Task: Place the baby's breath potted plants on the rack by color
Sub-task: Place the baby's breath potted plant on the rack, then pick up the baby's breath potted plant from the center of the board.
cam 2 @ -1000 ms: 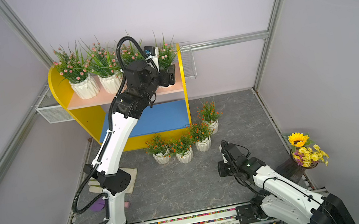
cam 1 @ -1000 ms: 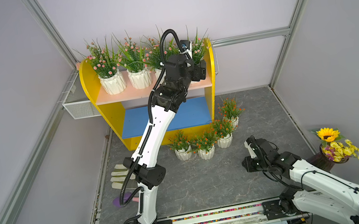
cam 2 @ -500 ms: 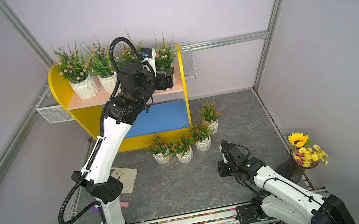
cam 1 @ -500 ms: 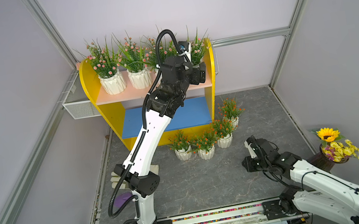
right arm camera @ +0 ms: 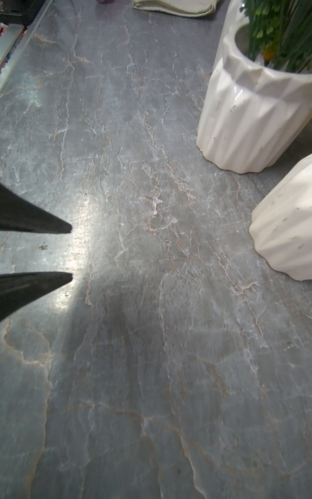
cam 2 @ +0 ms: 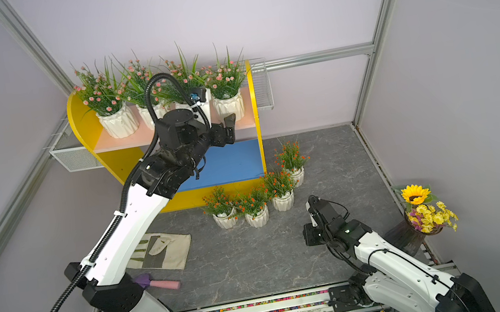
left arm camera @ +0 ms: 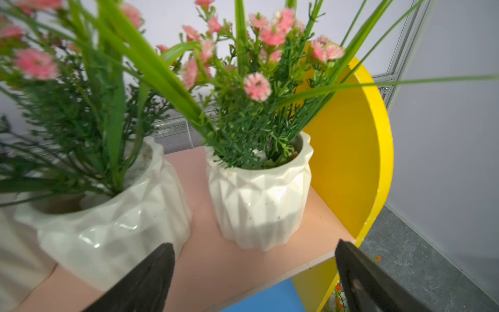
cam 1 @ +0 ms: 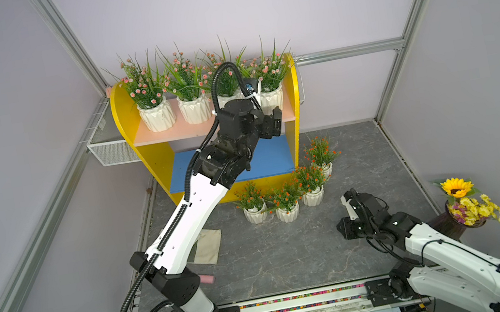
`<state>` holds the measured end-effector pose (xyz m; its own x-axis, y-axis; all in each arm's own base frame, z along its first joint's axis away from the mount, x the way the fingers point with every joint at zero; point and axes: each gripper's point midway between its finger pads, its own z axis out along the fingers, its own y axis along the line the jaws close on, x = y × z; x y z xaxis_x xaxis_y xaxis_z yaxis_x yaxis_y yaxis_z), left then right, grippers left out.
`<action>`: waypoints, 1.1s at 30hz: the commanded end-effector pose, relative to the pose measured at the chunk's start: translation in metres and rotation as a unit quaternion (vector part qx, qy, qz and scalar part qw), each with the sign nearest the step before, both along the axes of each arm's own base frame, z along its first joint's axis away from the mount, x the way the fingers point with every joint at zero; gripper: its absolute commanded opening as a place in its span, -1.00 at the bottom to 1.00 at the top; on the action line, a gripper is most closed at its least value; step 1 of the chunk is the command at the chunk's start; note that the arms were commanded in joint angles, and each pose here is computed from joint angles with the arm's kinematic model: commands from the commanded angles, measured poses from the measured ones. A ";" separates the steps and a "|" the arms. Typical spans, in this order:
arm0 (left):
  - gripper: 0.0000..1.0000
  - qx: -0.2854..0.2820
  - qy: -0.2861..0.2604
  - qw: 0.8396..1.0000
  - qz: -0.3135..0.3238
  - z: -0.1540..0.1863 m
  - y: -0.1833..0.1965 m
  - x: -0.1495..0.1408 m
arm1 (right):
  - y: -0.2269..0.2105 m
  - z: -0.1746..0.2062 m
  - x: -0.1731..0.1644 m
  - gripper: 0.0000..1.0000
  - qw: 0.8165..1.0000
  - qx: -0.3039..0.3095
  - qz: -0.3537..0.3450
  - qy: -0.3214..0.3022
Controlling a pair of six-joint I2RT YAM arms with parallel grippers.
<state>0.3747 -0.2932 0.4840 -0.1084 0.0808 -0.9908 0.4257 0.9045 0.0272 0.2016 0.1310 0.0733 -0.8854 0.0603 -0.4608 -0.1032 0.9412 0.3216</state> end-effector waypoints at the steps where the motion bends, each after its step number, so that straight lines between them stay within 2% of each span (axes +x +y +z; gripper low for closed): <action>1: 0.90 -0.022 -0.013 1.000 0.011 0.005 0.018 -0.017 | 0.001 0.002 0.005 -0.44 1.000 0.000 -0.006 -0.008; 6: 0.88 -0.024 0.001 0.999 0.025 -0.035 0.043 -0.040 | 0.010 0.008 0.018 -0.44 1.000 0.011 -0.004 -0.021; 15: 0.87 -0.049 0.058 0.996 0.039 -0.145 0.079 -0.075 | 0.042 0.022 0.049 -0.44 0.998 0.022 0.009 -0.052; 17: 0.86 -0.053 0.067 0.996 0.025 -0.168 0.080 -0.083 | 0.051 0.025 0.056 -0.44 0.998 0.020 0.015 -0.057; 23: 0.84 -0.074 0.088 0.993 0.008 -0.210 0.085 -0.098 | 0.073 0.030 0.076 -0.41 0.997 0.019 0.025 -0.070; 29: 0.81 -0.071 0.122 0.990 0.001 -0.252 0.093 -0.112 | 0.088 0.035 0.091 -0.40 0.996 0.024 0.029 -0.080; 33: 0.80 -0.075 0.133 0.988 -0.008 -0.267 0.097 -0.121 | 0.098 0.039 0.096 -0.40 0.995 0.026 0.038 -0.085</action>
